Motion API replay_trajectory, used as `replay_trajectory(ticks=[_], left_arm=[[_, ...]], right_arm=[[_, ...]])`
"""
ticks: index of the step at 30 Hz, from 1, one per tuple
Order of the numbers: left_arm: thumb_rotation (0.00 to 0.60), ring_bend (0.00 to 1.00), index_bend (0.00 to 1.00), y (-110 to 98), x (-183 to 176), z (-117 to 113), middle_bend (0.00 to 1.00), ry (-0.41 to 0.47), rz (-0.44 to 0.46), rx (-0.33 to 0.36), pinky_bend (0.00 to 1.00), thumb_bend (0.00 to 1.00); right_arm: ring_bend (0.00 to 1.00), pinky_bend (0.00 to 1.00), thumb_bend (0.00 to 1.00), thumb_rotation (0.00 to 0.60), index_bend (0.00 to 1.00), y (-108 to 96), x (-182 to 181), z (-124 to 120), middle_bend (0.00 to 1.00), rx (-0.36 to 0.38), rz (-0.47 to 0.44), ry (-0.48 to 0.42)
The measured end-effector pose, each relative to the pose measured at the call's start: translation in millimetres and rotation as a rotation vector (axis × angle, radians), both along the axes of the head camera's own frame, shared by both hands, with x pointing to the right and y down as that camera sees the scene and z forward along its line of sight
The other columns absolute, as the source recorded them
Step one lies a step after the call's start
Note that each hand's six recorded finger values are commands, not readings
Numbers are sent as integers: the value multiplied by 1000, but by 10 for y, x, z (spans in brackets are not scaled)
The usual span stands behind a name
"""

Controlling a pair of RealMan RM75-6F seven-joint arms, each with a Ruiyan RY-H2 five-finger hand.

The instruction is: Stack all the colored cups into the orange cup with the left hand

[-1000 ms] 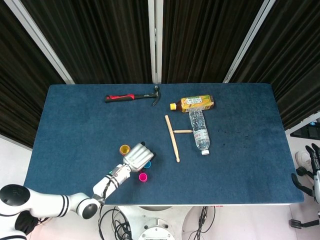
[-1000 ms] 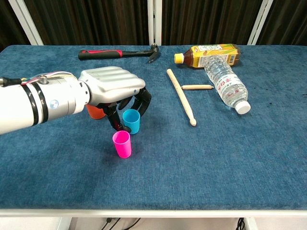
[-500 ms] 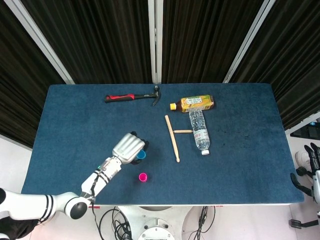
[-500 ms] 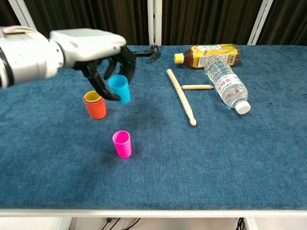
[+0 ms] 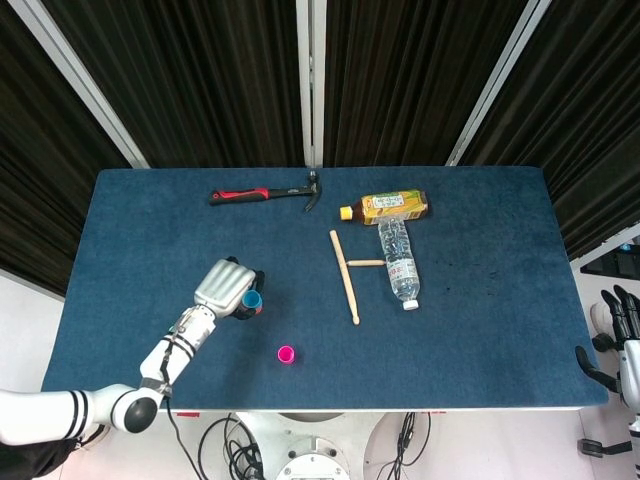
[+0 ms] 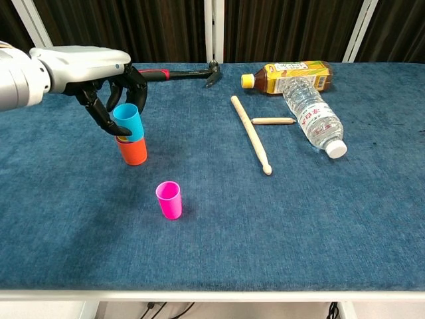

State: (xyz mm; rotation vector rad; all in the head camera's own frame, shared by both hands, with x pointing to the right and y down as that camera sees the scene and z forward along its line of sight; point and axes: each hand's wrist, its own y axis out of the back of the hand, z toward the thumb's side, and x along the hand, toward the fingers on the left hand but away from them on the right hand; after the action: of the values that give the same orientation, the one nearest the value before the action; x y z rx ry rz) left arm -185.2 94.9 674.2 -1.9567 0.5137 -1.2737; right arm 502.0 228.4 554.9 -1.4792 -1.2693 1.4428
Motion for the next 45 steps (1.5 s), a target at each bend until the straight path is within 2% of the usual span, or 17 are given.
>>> replay_trajectory(ticks=[9,15,18,22,24,27,32,37,40,45], left_arm=[[600,567,516,-42,-87,-22,546,-10,-8,26,343,243],[600,565,507,-11,-96,14,539,-15,-6,7,343,243],[600,553,458,9,-86,46,512,-16,-4,-1,342,242],[600,461,293,18,-81,74,374,-17,-3,-3,331,237],[600,417,250,11,-81,65,329,-15,-5,5,324,237],[600,368,232,13,-79,35,305,-7,-7,12,287,235],[600,362,232,46,-42,-63,305,9,7,26,281,226],[600,362,237,172,108,-284,322,57,73,52,289,215],[600,362,251,314,193,-423,322,84,124,63,289,209],[600,362,257,565,250,-488,322,103,175,58,293,209]], right_arm=[[0,0,257,600,0,-21,-20,11,0,-5,-6,3],[0,0,256,600,0,-21,-28,14,0,-7,-8,2],[0,0,256,600,0,-18,-29,17,0,-9,-8,3],[0,0,256,600,0,-16,-19,17,0,-12,-5,5],[0,0,257,600,0,-17,-16,13,0,-11,-4,4],[0,0,257,600,0,-20,-12,7,0,-8,-3,4],[0,0,256,600,0,-32,-21,0,0,-4,-8,2],[0,0,257,600,0,-40,-14,-36,0,9,-7,1],[0,0,256,600,0,-34,1,-64,0,19,-2,-1],[0,0,257,600,0,-17,4,-85,0,24,-6,-1]])
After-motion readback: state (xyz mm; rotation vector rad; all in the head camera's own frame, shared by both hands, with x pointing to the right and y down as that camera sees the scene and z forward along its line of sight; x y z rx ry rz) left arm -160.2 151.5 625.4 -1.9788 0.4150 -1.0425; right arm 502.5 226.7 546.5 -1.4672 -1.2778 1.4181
